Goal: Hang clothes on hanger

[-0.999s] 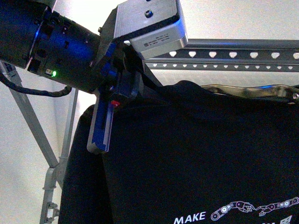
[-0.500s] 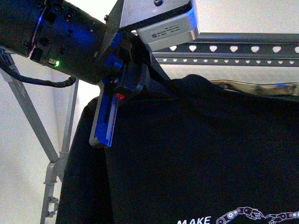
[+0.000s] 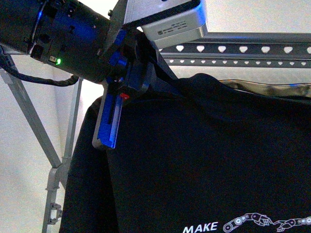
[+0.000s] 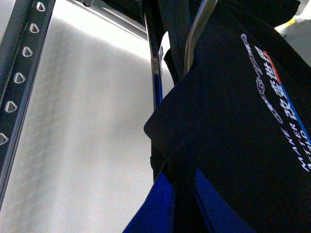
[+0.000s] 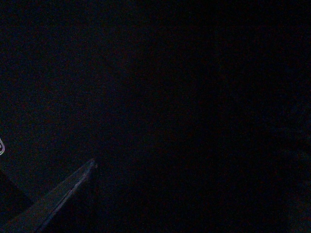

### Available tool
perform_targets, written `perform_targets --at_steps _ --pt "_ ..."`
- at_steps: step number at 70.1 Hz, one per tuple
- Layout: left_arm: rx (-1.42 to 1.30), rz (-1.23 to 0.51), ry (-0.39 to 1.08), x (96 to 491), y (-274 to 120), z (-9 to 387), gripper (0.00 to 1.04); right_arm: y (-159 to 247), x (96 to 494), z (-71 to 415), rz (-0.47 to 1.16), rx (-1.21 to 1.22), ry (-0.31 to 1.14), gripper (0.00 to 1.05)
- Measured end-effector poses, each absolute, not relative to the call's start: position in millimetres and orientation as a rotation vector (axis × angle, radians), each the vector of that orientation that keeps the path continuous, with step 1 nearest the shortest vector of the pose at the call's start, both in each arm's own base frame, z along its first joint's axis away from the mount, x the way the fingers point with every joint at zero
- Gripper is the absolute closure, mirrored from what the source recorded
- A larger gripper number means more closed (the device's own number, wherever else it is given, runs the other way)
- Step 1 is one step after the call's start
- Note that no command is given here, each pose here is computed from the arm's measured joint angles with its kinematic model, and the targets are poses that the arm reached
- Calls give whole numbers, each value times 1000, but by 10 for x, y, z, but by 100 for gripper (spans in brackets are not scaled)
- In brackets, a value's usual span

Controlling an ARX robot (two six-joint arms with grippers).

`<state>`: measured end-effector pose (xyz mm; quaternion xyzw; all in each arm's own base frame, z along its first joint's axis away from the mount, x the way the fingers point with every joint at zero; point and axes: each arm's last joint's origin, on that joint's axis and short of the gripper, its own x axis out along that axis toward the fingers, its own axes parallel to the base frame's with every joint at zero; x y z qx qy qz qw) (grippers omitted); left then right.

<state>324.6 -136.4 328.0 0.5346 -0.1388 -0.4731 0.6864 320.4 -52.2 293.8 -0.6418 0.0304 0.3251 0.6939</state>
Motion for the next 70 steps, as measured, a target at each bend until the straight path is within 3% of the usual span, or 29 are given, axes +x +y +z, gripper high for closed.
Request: perform_targets --at_steps 24,33,43,48,65,70 --pt "1207 -1060 -317 3246 -1364 3280 99 -510 3218 2925 745 -1433 87 74" --pt "1206 -1060 -324 3244 -1365 3294 79 -509 3221 2919 750 -1426 84 92" --pt "1206 -1057 -328 3237 -1362 3310 58 -512 3225 2910 750 -1426 91 95" --pt "1206 -1058 -329 3237 -1362 3311 42 -514 3228 2905 749 -1435 95 95" --pt "1205 -1058 -339 3232 -1362 3331 8 -566 3247 2768 755 -1457 140 95" --pt "1207 -1055 -345 3230 -1362 3348 6 -606 3253 2705 758 -1458 165 95"
